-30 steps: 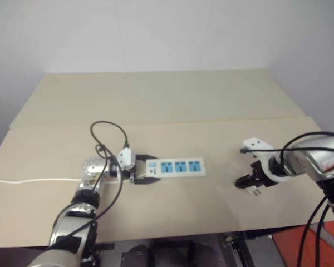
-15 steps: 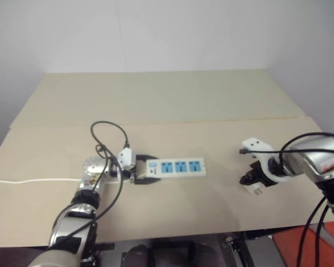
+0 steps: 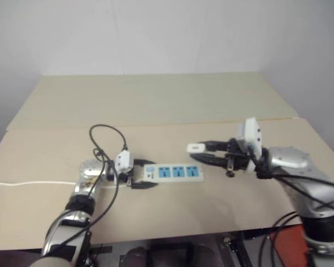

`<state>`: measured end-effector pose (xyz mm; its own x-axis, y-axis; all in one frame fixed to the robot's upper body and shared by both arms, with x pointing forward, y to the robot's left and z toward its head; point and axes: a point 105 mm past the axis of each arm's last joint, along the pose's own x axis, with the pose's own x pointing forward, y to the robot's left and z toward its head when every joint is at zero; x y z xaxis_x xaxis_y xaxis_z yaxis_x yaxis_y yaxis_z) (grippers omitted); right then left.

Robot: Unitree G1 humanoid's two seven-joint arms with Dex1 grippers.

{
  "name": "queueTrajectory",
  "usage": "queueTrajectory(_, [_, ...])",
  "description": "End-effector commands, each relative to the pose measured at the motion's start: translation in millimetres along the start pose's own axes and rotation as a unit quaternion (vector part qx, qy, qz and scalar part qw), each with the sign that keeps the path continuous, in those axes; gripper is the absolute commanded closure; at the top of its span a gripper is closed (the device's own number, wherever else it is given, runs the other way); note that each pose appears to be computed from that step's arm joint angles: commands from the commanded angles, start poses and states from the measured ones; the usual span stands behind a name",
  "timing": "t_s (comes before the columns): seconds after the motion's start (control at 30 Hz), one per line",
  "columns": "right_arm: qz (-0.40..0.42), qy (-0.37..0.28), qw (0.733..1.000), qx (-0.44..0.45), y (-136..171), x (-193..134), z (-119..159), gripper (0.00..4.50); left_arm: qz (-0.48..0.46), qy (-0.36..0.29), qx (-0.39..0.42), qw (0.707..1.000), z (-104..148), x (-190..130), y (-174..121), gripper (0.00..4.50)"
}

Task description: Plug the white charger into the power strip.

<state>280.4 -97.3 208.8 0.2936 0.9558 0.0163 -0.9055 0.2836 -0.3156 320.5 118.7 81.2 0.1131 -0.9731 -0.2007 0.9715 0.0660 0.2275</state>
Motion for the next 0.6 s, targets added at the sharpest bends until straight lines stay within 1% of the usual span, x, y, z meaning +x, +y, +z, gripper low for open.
queueTrajectory(0.03, [0.036, -0.037, 0.999, 0.000, 0.7, 12.1, -14.8, 3.41, -0.021, 0.017, -0.015, 1.000, -5.2, 3.8, -11.5, 1.21])
queueTrajectory(0.1, [0.043, -0.055, 0.998, 0.006, -2.4, 20.4, -21.8, 3.41, -0.017, 0.012, -0.024, 1.000, -3.7, 4.3, -13.6, 1.21])
queueTrajectory(0.23, [0.082, -0.087, 0.992, 0.051, -8.0, 40.1, -33.7, 3.41, -0.009, 0.018, -0.036, 0.999, -3.4, 3.7, -18.8, 1.21])
queueTrajectory(0.33, [0.103, -0.087, 0.988, 0.071, -11.1, 49.1, -41.3, 3.41, 0.005, 0.018, -0.042, 0.999, -1.7, 2.1, -21.6, 1.21])
queueTrajectory(0.5, [0.122, -0.106, 0.980, 0.113, -12.4, 55.4, -40.6, 3.41, 0.023, 0.021, -0.051, 0.998, -1.4, -0.4, -23.8, 1.21])
queueTrajectory(0.6, [0.141, -0.098, 0.976, 0.134, -5.1, 60.5, -47.5, 3.41, 0.025, 0.022, -0.052, 0.998, -1.9, -1.3, -26.4, 1.21])
